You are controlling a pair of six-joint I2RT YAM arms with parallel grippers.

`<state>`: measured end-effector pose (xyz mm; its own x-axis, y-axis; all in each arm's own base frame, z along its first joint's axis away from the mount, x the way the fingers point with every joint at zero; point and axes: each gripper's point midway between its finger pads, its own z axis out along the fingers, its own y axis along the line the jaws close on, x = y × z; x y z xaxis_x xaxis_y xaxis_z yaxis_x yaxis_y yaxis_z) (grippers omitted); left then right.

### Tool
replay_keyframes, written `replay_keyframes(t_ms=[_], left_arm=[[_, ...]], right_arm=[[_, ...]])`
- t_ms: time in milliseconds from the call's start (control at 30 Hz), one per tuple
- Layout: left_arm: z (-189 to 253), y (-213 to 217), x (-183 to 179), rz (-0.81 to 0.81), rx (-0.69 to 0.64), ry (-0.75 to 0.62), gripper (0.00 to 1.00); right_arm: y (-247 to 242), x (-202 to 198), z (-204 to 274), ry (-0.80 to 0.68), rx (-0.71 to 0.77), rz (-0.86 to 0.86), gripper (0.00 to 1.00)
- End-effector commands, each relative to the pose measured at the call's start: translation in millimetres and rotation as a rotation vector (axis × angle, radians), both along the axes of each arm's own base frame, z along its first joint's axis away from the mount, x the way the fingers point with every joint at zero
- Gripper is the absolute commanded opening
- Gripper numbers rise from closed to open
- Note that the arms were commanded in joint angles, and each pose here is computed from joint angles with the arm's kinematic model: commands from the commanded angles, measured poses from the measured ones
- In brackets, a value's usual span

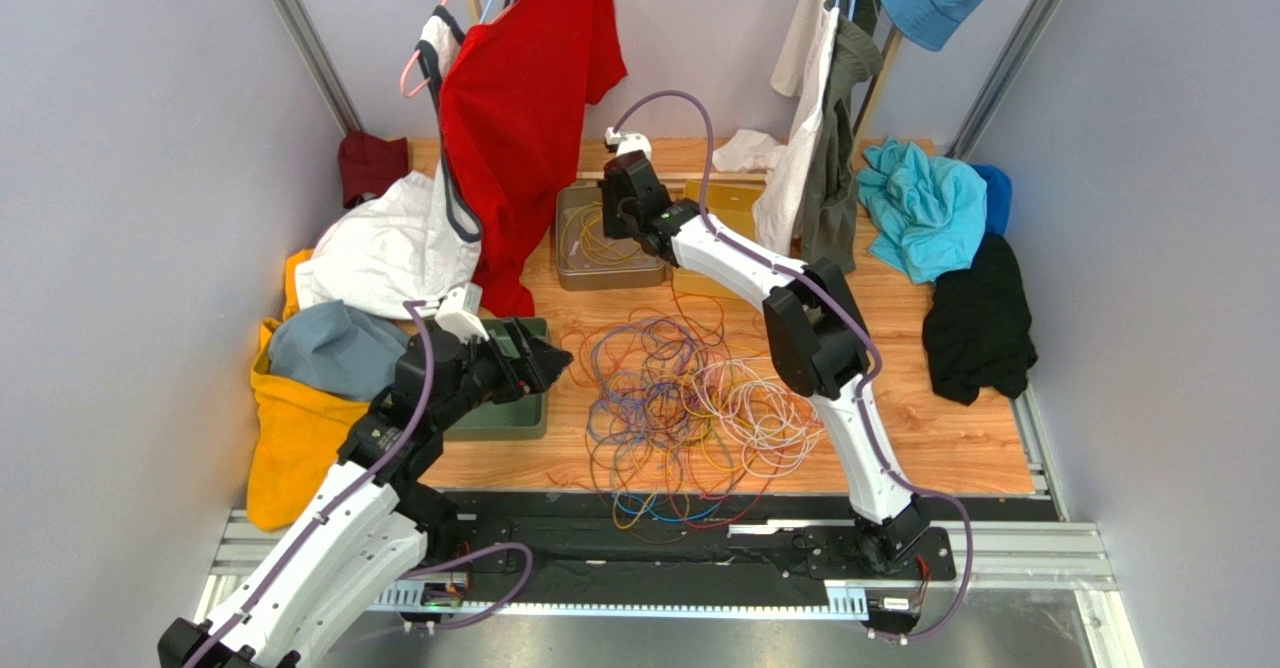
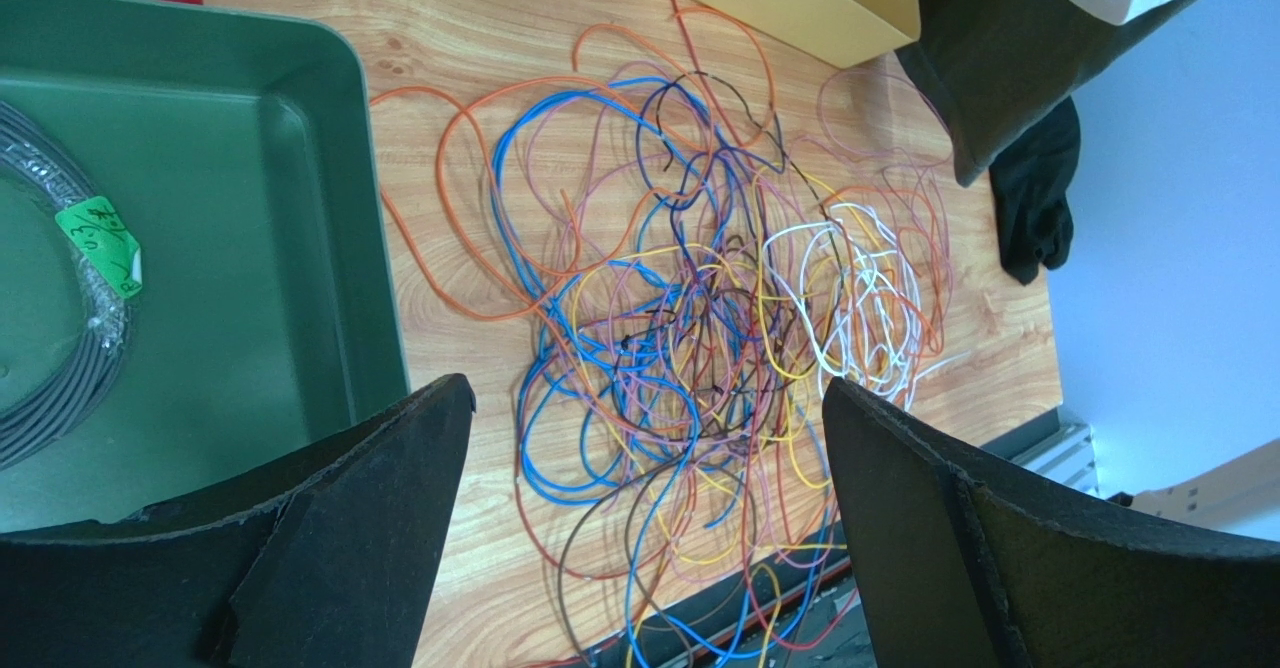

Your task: Untangle the cables

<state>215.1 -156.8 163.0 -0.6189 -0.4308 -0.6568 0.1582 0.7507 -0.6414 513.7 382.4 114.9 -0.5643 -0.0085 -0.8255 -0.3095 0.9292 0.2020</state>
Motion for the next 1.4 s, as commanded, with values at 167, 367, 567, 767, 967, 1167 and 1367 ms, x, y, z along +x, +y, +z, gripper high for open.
replay_keyframes(t_ms=[167, 367, 567, 767, 967, 1167, 1367], left_arm=[[24, 1, 11, 0.011, 0.015, -0.081, 0.96], [40, 2, 18, 0.027, 0.026, -0.104, 0.96], [45, -7, 23, -0.014, 0.020, -0.107, 0.97], [23, -52, 23, -0.173, 0.111, -0.049, 0.99], [-13, -98, 22, -0.264, 0.231, 0.035, 0.93], [-59, -105, 20, -0.268, 0.231, 0.122, 0.59], [-83, -121, 0, -0.326, 0.210, 0.154, 0.52]], right_arm=[[-19, -11, 109, -0.223, 0.091, -0.017, 0.10], [-40, -14, 149, -0.283, 0.039, -0.072, 0.42], [-65, -29, 179, -0.321, 0.047, -0.134, 0.42], [-105, -121, 189, -0.284, 0.234, -0.151, 0.37], [-125, -203, 144, -0.216, 0.194, -0.086, 0.36], [-141, -261, 100, -0.124, 0.197, -0.032, 0.35], [-163, -297, 81, -0.088, 0.259, -0.024, 0.35]])
